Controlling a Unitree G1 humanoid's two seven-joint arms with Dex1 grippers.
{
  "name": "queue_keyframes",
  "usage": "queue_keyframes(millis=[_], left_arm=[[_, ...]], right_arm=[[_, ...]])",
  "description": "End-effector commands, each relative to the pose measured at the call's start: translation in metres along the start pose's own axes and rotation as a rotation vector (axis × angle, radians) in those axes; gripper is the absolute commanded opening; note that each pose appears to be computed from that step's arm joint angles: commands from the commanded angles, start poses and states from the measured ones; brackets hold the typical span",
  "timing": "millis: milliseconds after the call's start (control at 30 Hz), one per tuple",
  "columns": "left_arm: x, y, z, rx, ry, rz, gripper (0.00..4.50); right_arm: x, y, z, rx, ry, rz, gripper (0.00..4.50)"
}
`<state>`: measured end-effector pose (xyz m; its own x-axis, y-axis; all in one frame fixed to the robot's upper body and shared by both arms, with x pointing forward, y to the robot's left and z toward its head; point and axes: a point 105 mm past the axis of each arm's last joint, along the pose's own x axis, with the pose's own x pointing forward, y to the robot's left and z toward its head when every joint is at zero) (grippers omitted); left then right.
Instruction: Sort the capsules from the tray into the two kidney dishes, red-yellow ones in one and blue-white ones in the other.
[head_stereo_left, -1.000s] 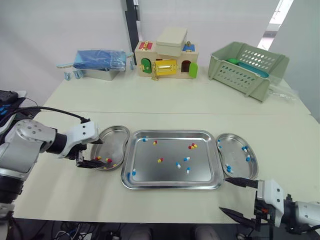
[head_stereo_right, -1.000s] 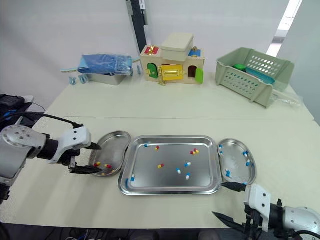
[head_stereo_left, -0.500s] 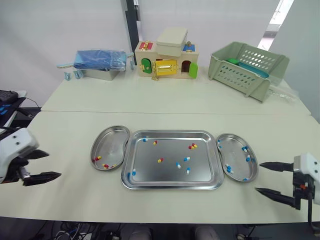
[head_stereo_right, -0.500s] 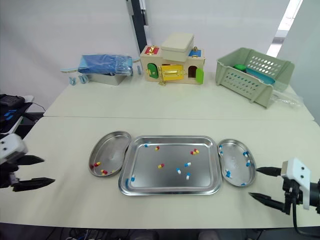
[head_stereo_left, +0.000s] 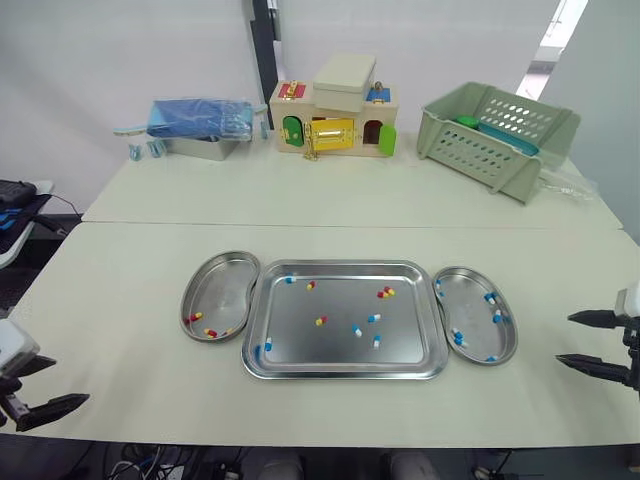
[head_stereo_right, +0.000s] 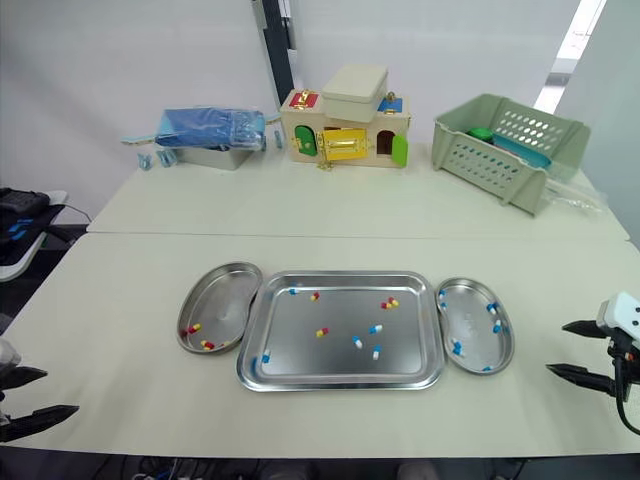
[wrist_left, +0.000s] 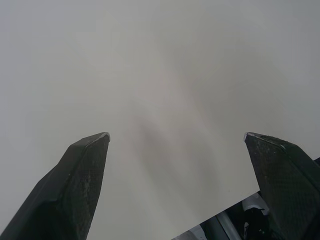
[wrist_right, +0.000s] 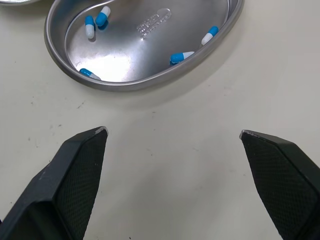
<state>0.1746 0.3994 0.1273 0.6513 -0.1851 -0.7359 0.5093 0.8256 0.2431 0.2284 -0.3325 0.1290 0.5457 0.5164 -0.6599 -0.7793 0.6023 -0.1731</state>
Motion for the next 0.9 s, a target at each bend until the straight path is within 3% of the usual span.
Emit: queue_keyframes(millis=[33, 200, 300, 433, 700, 900], left_arm=[[-0.004, 0.003, 0.007, 0.016, -0.031, 0.019, 4.47], [-0.001, 0.001, 0.013, 0.037, -0.061, -0.004, 4.47], [0.001, -0.009, 0.023, 0.074, -0.135, -0.038, 4.47], [0.008, -0.043, 0.041, 0.117, -0.301, -0.14, 4.47], [0.008, -0.119, 0.043, 0.154, -0.502, -0.332, 4.47], [0.014, -0.153, 0.046, 0.099, -0.765, -0.302, 4.47]], right_arm=[[-0.004, -0.003, 0.006, -0.034, -0.01, -0.012, 4.5], [-0.004, -0.002, 0.006, -0.035, -0.011, -0.01, 4.5], [-0.005, -0.002, 0.006, -0.037, -0.015, -0.013, 4.5], [-0.005, -0.004, 0.007, -0.036, -0.02, -0.016, 4.5], [-0.005, -0.009, 0.01, -0.035, -0.027, -0.022, 4.5], [-0.005, -0.011, 0.013, -0.045, -0.025, -0.012, 4.5]])
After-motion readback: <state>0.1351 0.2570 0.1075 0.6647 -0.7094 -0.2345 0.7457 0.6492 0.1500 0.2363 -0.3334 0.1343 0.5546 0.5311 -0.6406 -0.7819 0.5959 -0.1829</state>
